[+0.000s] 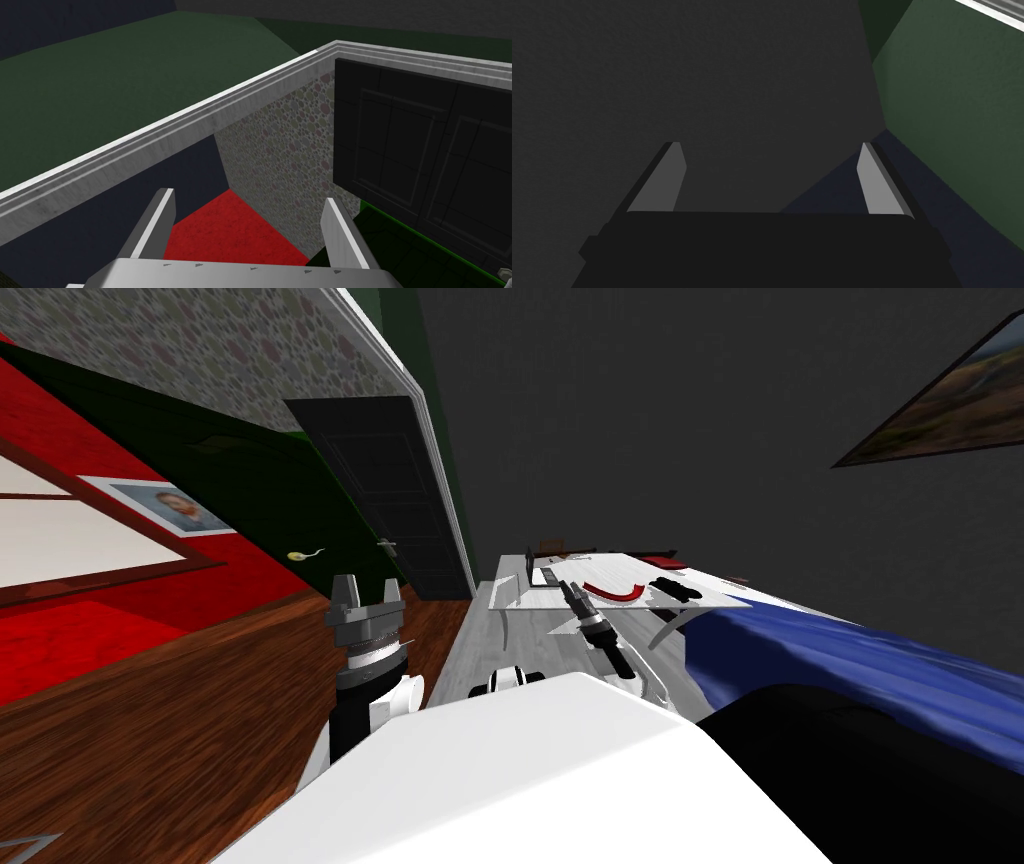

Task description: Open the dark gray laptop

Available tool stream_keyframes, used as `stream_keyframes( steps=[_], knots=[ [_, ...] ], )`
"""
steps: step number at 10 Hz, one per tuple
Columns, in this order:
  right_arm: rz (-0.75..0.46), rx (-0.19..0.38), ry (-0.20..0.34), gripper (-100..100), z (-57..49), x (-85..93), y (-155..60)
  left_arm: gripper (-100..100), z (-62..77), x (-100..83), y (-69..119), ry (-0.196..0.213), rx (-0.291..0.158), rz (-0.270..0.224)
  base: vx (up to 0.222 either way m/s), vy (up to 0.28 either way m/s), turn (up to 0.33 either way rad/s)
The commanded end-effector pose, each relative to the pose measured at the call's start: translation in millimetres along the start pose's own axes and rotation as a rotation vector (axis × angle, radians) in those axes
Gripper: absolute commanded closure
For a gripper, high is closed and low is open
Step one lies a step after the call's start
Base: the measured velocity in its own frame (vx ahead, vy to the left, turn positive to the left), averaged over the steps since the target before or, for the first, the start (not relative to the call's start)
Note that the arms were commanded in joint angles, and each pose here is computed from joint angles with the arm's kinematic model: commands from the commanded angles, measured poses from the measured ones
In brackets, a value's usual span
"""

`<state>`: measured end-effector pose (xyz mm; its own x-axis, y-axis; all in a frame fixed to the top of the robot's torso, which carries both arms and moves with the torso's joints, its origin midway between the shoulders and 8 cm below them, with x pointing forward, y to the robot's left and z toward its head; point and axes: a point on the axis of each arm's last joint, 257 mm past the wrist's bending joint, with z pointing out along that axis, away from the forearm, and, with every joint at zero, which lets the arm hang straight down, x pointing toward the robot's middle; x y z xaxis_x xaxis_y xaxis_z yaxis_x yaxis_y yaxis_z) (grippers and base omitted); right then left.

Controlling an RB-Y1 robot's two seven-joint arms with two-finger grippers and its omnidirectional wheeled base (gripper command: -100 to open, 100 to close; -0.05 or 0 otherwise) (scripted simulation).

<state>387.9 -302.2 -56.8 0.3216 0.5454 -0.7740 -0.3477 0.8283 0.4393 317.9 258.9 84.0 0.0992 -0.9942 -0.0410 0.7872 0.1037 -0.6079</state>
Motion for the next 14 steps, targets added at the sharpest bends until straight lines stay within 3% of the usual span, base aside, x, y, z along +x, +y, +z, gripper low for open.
stream_keyframes(
  steps=[1,3,8,14],
  knots=[
    [-0.161,0.032,0.058,-100,2.5,5.7,-26.2,0,0.0,0.0,0.0,0.0,0.0,0.0,0.057,0.121,0.027],
    [-0.234,0.046,0.083,-100,2.6,6.7,-38.8,0,0.0,0.0,0.0,0.0,0.0,0.0,0.057,0.133,0.014],
    [-0.567,0.113,0.197,-100,-1.0,0.2,-101.4,0,0.0,0.0,0.0,0.0,0.0,0.0,0.048,0.135,0.031],
    [-0.847,0.191,0.308,-100,-16.3,-20.8,-165.8,0,0.0,0.0,0.0,0.0,0.0,0.0,0.057,0.088,0.051]
  ],
)
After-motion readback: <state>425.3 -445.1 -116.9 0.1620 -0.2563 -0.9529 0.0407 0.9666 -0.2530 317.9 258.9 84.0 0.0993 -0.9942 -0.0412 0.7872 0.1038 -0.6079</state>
